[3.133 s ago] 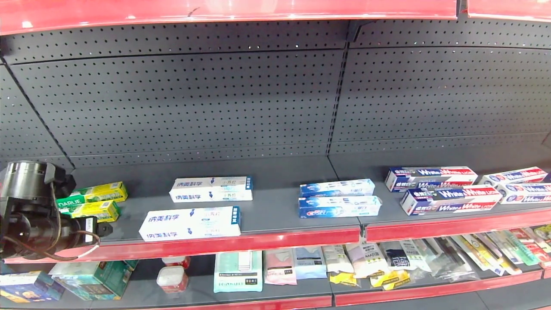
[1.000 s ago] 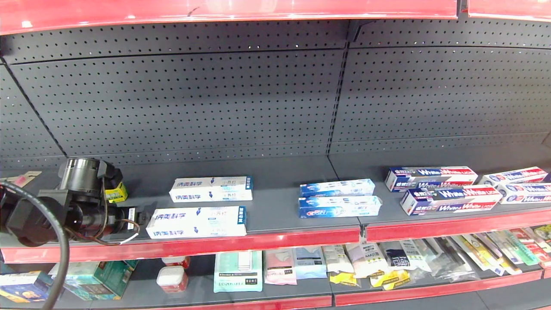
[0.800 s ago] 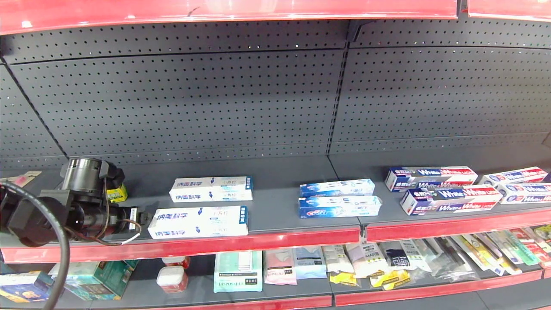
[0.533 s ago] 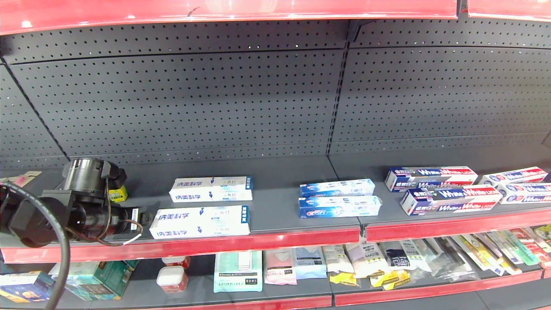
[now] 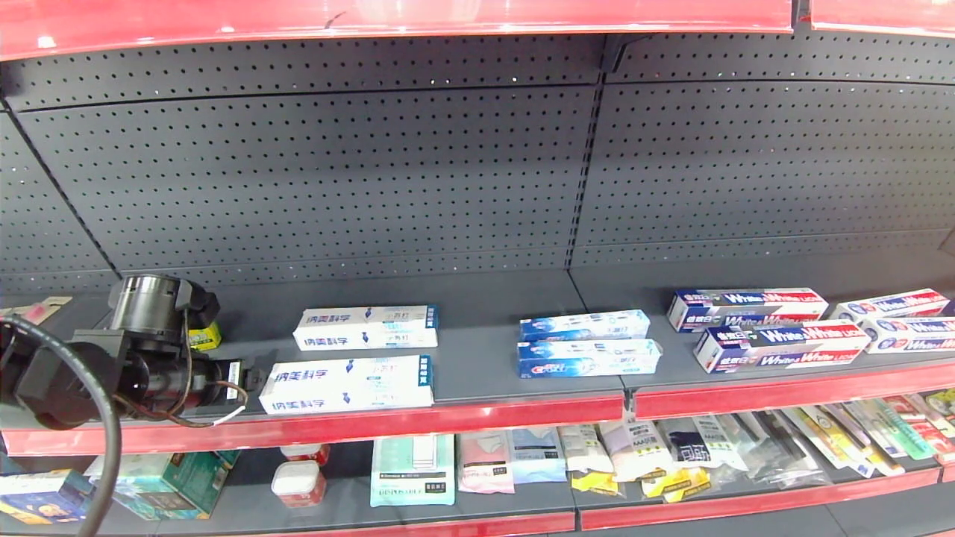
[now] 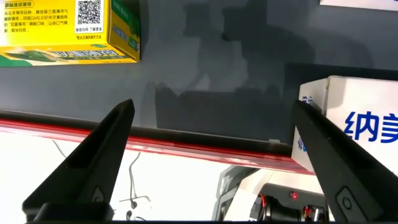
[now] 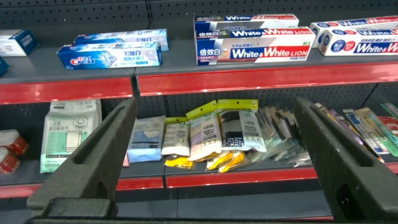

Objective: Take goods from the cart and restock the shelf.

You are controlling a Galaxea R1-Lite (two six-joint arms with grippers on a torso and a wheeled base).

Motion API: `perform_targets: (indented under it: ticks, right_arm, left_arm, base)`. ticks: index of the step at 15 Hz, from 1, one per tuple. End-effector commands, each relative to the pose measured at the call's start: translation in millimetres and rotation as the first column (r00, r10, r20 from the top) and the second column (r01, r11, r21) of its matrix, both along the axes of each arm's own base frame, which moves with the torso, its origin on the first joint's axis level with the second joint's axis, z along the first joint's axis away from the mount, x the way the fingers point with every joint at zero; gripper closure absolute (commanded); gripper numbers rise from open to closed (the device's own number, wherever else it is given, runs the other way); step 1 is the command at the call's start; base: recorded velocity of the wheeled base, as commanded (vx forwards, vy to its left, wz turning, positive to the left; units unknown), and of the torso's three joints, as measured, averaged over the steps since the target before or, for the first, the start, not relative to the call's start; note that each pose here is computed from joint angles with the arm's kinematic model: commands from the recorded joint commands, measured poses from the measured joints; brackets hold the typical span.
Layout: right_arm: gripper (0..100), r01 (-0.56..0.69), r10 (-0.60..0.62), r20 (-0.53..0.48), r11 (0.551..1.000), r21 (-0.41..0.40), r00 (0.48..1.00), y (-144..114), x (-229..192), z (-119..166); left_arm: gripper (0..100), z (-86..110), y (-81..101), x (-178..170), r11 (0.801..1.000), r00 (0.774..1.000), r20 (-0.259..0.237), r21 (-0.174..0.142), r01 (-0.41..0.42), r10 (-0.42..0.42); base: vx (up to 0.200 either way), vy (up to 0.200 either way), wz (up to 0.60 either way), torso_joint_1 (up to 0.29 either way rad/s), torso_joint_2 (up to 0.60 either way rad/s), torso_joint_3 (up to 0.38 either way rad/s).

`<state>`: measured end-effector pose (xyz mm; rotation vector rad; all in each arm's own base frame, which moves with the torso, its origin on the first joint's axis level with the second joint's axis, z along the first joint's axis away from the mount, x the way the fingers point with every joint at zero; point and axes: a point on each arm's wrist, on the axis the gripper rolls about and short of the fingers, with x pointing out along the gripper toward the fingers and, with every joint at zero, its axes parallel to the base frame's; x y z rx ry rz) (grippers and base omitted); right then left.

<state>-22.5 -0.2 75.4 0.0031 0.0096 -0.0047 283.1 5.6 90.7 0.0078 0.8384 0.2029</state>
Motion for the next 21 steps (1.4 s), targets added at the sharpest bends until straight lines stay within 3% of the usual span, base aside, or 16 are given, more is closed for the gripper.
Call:
perform_targets:
  ticks: [1, 16, 18, 21]
  right_arm:
    - [0, 0.000, 0.000, 0.000, 1.000, 0.000, 1.000, 0, 0, 0]
    - [0, 0.000, 0.000, 0.000, 1.000, 0.000, 1.000, 0, 0, 0]
    - [0, 0.000, 0.000, 0.000, 1.000, 0.001, 1.000, 0, 0, 0]
    - [0, 0.000, 0.000, 0.000, 1.000, 0.000, 1.000, 0, 0, 0]
  left_arm:
    - [0, 0.5, 0.1, 0, 1.000, 1.000, 0.002, 0.000, -0.001, 0.001]
    - [0, 2.4, -2.8, -1, 1.000, 1.000, 0.010, -0.006, -0.001, 0.002]
    - [0, 8.1, -1.9, -4, 1.000, 1.000, 0.030, -0.004, -0.004, 0.004]
    - [0, 31.0, 2.2, -21, 1.000, 0.994, 0.108, 0.005, -0.016, 0.015]
  base:
    - [0.000, 0.000, 0.00, 0.000, 0.00, 0.000]
    - [0.000, 0.000, 0.00, 0.000, 0.00, 0.000]
    - [0.000, 0.000, 0.00, 0.000, 0.00, 0.000]
    - [0.000, 0.000, 0.00, 0.000, 0.00, 0.000]
